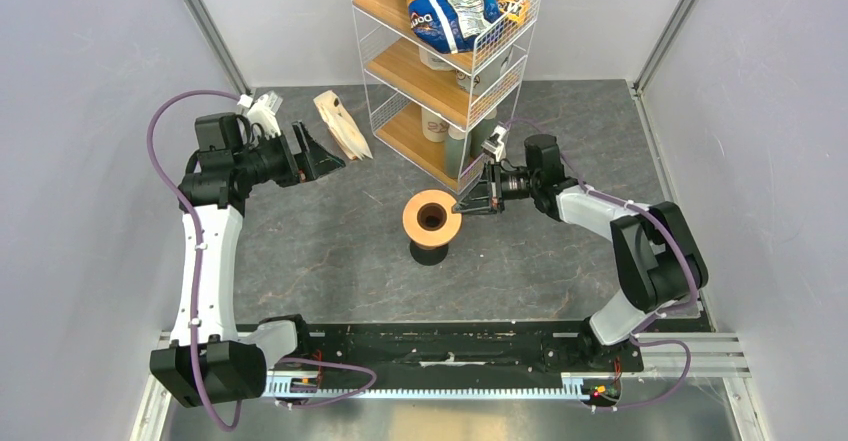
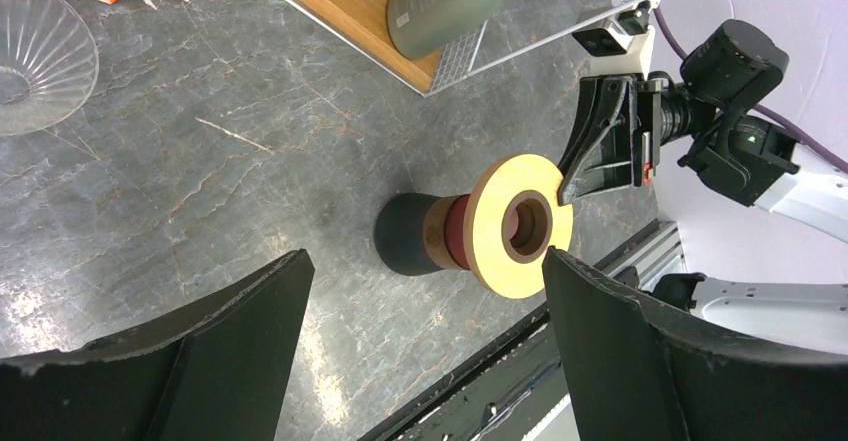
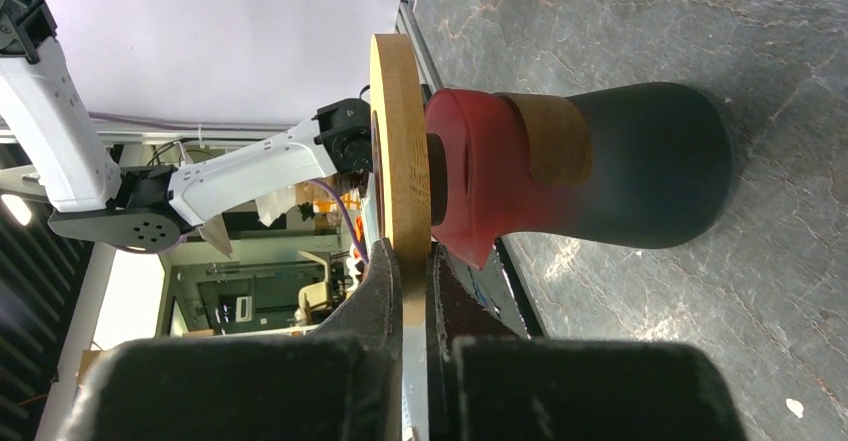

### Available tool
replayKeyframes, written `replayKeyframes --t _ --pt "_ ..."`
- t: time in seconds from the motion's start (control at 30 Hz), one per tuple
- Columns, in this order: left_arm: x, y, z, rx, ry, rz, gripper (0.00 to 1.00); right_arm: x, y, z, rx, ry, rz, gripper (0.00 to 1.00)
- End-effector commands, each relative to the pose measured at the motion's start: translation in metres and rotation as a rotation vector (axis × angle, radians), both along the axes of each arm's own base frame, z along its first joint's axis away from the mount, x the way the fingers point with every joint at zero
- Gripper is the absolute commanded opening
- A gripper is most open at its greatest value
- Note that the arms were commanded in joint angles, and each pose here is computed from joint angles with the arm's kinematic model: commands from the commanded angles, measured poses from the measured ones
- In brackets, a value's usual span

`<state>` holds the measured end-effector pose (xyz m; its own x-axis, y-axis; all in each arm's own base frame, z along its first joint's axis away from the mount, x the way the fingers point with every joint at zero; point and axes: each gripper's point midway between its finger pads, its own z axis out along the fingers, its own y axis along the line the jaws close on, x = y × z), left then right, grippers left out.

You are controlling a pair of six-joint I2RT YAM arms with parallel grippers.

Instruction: Place the coffee filter in the dripper

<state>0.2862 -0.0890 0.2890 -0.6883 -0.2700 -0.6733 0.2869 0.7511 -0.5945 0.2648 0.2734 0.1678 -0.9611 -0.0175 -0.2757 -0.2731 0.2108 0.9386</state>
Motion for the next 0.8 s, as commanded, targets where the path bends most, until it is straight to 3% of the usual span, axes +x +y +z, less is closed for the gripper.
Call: replayKeyframes --t 0.0,0.77 --pt "0.0024 -0.0012 0.0102 -0.013 -0.036 0.007 0.93 0.0071 0.0047 0.0068 0.023 -0.062 0.016 0.0" --pt "0.0038 -0.0004 0.0071 -0.011 -0.025 0.01 0.93 0.0126 0.0137 0.0038 0.027 -0.055 0.025 0.0"
